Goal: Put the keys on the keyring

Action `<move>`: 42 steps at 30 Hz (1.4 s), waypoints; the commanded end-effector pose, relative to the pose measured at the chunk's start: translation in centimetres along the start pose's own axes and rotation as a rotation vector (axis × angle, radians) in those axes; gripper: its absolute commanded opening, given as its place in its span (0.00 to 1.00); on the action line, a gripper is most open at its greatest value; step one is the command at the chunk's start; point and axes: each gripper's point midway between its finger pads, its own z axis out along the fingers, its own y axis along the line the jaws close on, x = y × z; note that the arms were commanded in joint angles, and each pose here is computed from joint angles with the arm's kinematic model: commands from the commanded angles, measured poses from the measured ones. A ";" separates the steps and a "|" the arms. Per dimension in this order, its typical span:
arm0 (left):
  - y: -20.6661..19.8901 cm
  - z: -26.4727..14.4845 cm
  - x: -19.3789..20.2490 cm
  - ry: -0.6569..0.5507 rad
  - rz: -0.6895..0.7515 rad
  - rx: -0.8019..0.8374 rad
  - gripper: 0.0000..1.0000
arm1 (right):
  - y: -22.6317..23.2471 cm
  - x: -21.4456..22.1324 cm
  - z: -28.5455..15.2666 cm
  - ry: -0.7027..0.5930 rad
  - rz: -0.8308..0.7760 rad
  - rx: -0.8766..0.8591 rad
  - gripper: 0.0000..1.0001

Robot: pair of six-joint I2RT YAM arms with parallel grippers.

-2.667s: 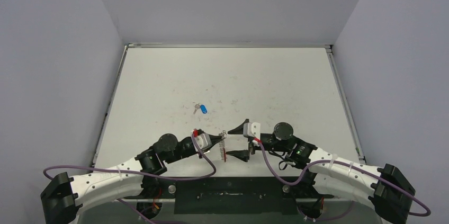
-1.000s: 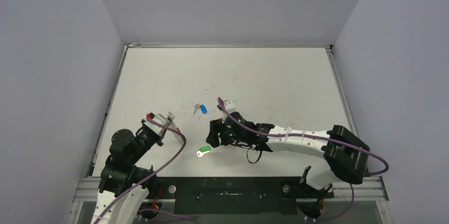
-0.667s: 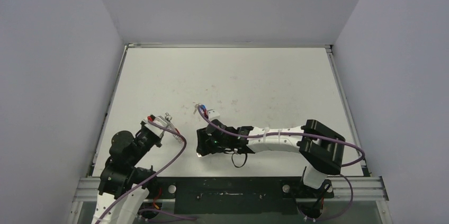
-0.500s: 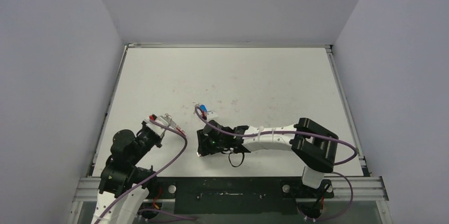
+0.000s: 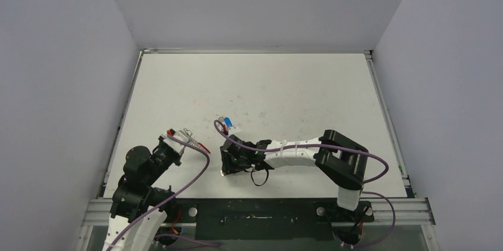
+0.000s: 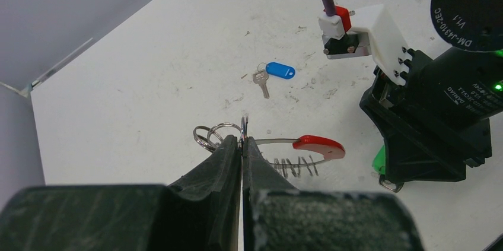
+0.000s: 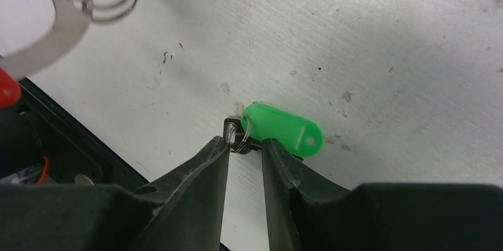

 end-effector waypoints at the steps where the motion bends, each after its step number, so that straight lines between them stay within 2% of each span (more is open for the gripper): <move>1: 0.4 -0.5 -2.2 -0.070 0.023 -0.010 0.00 | 1.7 -1.0 0.1 -0.024 0.010 -0.035 0.25; 4: 0.4 -0.5 -2.2 -0.069 0.022 -0.009 0.00 | 1.7 -1.0 0.0 -0.024 0.009 -0.036 0.08; 7: 0.4 -0.5 -2.2 -0.067 0.022 -0.008 0.00 | 1.6 -1.2 -0.3 -0.031 0.007 -0.034 0.00; 15: -0.3 -0.1 -2.1 -0.070 0.017 0.032 0.00 | -0.2 -2.9 -2.6 -0.072 -0.058 0.010 0.00; 23: -2.1 1.5 -1.3 -0.001 -0.003 0.177 0.00 | -6.3 -5.7 -6.2 -0.115 -0.082 0.014 0.00; 31: -4.2 2.4 -1.5 0.006 -0.006 0.332 0.00 | -11.0 -9.4 -14.3 -0.333 -0.194 0.136 0.00; 36: -4.5 0.5 -0.3 0.152 0.006 0.377 0.00 | -13.6 -10.3 -18.1 -0.468 -0.289 0.259 0.00; 38: -4.4 -0.5 0.2 0.210 0.018 0.374 0.00 | -14.1 -9.9 -18.4 -0.472 -0.338 0.268 0.00; 42: -3.7 -1.7 -0.7 0.220 0.037 0.340 0.00 | -14.4 -8.8 -18.1 -0.433 -0.388 0.254 0.00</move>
